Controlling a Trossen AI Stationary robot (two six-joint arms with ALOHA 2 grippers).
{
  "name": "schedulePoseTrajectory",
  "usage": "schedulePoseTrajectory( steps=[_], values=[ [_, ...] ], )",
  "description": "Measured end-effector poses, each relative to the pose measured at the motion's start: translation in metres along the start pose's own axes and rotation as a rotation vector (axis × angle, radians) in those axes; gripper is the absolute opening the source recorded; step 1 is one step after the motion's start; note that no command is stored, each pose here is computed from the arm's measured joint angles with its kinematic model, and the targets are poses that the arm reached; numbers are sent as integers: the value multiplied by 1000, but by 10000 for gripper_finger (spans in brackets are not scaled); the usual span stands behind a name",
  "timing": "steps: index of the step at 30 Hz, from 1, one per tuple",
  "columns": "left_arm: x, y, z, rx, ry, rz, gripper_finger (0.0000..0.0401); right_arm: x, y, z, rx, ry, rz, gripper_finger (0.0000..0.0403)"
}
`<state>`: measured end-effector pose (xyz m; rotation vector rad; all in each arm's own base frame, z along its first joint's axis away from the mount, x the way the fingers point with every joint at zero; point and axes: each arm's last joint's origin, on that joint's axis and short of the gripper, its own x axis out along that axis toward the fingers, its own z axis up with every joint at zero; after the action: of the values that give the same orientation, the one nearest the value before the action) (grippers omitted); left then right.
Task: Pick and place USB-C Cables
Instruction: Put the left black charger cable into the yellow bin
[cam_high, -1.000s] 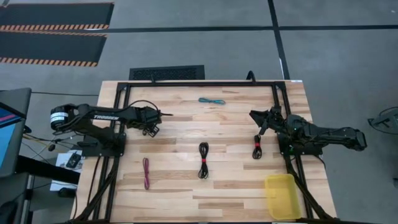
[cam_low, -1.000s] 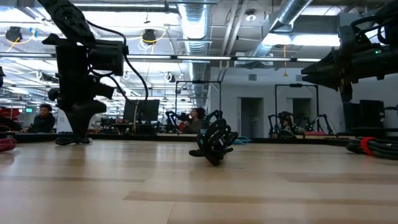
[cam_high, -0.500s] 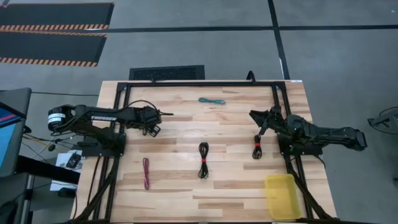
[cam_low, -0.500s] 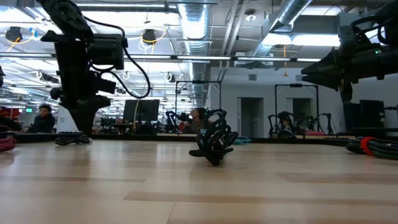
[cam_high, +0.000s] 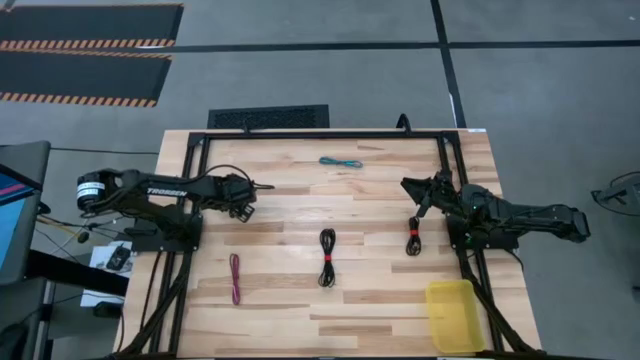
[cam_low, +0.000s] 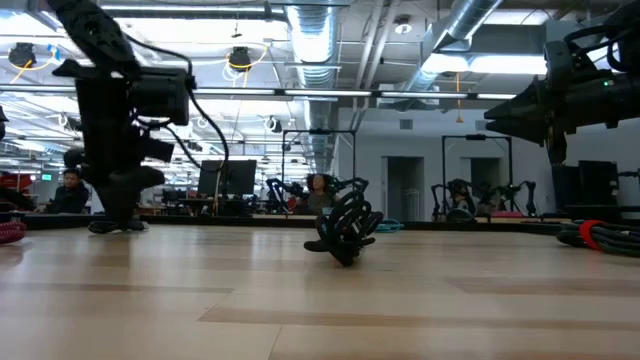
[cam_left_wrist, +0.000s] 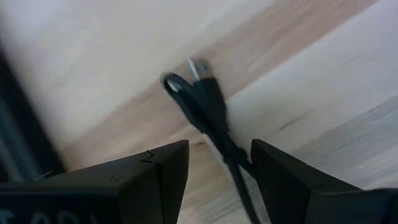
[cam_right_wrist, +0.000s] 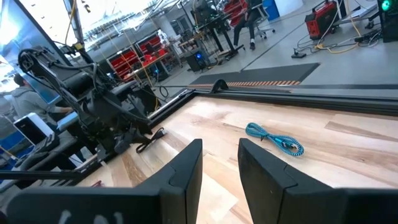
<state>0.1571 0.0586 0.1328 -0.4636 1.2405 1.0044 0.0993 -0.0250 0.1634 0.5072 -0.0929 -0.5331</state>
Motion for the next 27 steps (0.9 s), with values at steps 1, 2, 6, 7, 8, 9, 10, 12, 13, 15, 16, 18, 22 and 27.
schedulePoseTrajectory(
  steps=[1,2,6,7,8,9,10,12,13,15,16,18,22,27],
  values=[
    [2,0,-1,0,-3,-9,164,0,0,0,0,0,0,127],
    [5,1,-3,0,-8,-17,163,0,0,0,0,0,0,127],
    [7,0,-4,15,-9,-37,129,0,0,0,13,0,0,127],
    [7,0,-3,21,-11,-44,113,0,0,0,18,0,0,127],
    [6,-1,-2,35,-12,-51,95,0,0,0,21,0,0,127],
    [5,-2,-1,51,-13,-60,75,0,0,0,23,0,0,127],
    [4,-4,0,73,-20,-67,55,0,0,0,23,0,0,127],
    [2,-7,2,119,-45,-80,19,0,0,0,22,3,-1,127],
    [1,-10,5,132,-75,-106,12,0,0,0,21,5,-3,127],
    [-3,-19,11,159,-139,-182,13,1,0,-1,20,7,-4,127],
    [-5,-22,12,176,-160,-216,15,1,0,-1,19,10,-6,127],
    [-8,-29,14,212,-199,-298,14,1,0,-1,18,12,-7,126],
    [-22,-50,23,270,-376,-491,4,2,1,-1,22,6,-3,117],
    [-45,-69,34,263,-619,-682,3,3,4,4,24,5,-2,105]
  ],
)
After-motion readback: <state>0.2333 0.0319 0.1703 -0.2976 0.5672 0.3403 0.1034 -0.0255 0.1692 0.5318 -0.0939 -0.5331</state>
